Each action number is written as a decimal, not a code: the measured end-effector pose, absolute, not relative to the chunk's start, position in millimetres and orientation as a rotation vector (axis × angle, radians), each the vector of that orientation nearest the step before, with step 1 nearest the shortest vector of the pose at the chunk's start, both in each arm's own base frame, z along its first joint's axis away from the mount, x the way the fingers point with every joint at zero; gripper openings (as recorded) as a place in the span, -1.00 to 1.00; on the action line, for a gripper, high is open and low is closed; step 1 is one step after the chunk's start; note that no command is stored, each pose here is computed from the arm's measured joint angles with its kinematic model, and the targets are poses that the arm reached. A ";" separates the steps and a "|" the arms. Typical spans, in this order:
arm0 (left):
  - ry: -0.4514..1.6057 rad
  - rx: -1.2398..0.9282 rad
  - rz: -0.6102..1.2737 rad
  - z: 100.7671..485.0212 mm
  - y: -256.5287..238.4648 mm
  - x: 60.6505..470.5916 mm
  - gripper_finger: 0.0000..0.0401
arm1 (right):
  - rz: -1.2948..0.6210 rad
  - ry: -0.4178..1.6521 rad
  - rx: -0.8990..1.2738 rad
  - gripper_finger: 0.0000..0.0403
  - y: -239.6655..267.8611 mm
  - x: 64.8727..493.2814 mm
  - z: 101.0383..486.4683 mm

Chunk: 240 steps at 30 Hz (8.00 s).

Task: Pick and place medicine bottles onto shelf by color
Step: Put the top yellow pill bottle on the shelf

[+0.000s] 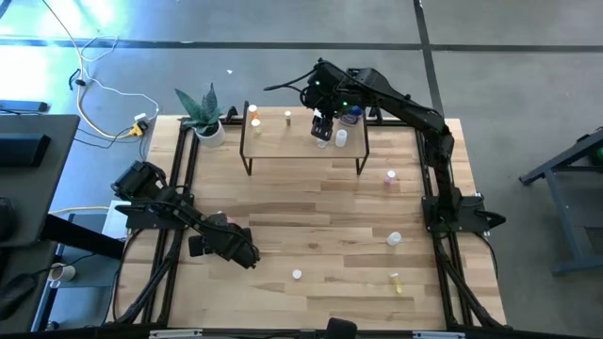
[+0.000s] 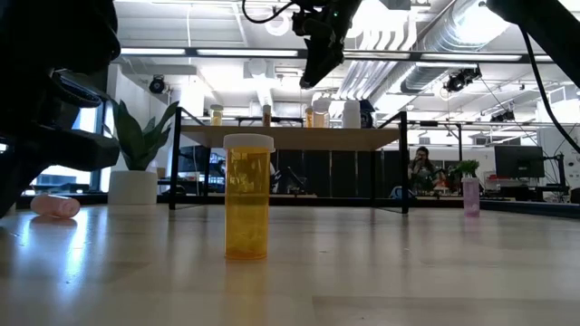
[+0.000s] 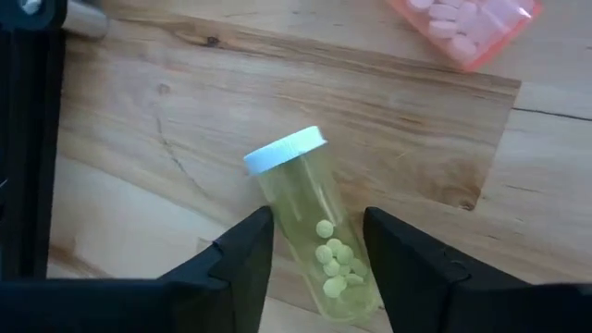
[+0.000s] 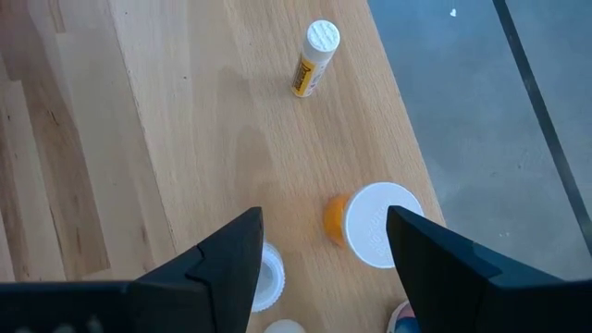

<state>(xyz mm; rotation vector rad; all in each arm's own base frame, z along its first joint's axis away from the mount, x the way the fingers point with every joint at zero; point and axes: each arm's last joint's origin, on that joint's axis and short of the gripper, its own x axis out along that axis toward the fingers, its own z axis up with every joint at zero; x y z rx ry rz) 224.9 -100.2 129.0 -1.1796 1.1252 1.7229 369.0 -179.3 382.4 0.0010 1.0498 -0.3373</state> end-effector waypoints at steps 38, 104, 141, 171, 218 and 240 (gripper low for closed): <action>1.329 -0.823 1.029 155.7 -114.5 238.3 -0.55 | -0.180 1.058 0.108 0.09 -147.1 378.5 379.9; 0.404 -0.151 0.483 321.8 -9.9 234.0 -0.55 | 0.095 0.617 0.263 0.09 -55.5 425.2 416.7; 0.186 -0.098 0.607 344.0 27.9 241.1 -0.55 | 0.121 0.561 0.137 -0.13 -88.2 412.7 427.0; 0.190 -0.079 0.628 344.0 28.4 240.7 -0.55 | 0.133 0.578 0.129 -0.30 -83.3 413.2 425.3; 0.195 -0.078 0.628 343.5 28.4 240.7 -0.29 | 0.133 0.581 0.131 -0.51 -83.5 413.3 424.9; 0.167 -0.094 0.843 344.0 46.1 235.6 0.21 | -0.060 0.565 0.148 -0.51 -168.5 386.5 424.7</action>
